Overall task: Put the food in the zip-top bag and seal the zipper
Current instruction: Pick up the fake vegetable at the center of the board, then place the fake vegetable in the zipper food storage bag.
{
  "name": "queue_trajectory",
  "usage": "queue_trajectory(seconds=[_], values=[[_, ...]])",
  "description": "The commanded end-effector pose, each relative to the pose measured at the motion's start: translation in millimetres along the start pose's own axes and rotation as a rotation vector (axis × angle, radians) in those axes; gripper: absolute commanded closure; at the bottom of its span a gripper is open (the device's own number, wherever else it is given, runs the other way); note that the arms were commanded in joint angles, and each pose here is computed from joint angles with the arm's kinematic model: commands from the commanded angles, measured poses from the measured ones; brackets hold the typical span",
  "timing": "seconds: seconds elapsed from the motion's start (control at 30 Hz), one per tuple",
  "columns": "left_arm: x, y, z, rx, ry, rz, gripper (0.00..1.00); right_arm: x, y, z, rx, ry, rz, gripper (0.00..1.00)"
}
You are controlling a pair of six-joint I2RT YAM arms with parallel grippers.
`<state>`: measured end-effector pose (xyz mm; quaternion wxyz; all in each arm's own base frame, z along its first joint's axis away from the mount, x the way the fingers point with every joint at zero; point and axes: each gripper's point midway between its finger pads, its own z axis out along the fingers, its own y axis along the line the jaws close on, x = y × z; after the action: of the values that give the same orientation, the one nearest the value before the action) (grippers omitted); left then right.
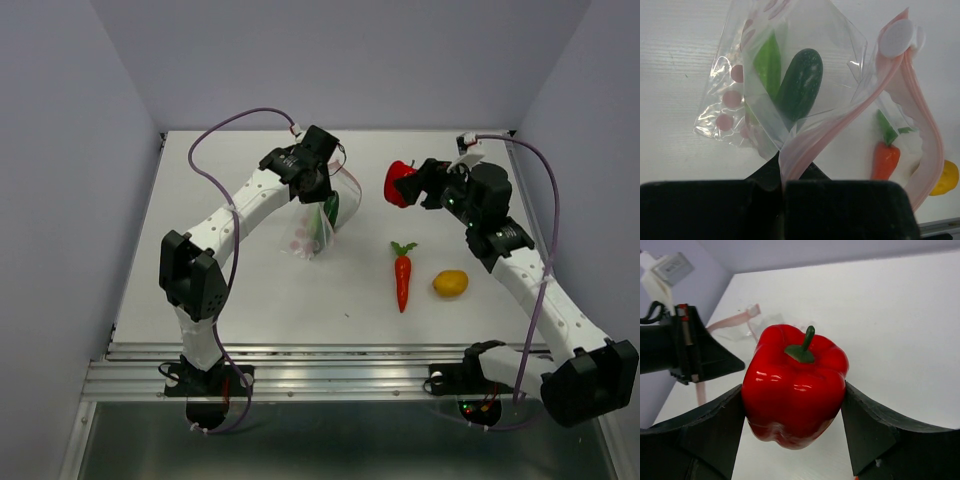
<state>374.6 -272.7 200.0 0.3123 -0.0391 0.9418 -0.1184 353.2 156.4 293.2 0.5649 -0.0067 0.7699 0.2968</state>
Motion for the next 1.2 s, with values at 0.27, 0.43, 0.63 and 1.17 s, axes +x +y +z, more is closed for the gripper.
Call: queue_trajectory(seconds=[0.27,0.43,0.63,1.17], values=[[-2.2,-8.2,-1.6,0.038,-0.012,-0.019,1.0,-44.6,114.9,17.3,-0.399,-0.167,-0.094,0.54],[-5.8,-8.4,-8.9,0.045,-0.027,-0.03,1.0,-29.7,112.3,39.9,-0.358,-0.141,-0.085,0.54],[-7.0,-8.9,-14.3,0.054,-0.031,-0.031,1.0,-2.6,95.3,64.0,-0.275,-0.079,-0.075,0.54],[-10.9,-11.4,-20.2,0.068,-0.041,-0.034,1.0,62.6,91.7,81.2,-0.154,0.096,-0.211,0.51]])
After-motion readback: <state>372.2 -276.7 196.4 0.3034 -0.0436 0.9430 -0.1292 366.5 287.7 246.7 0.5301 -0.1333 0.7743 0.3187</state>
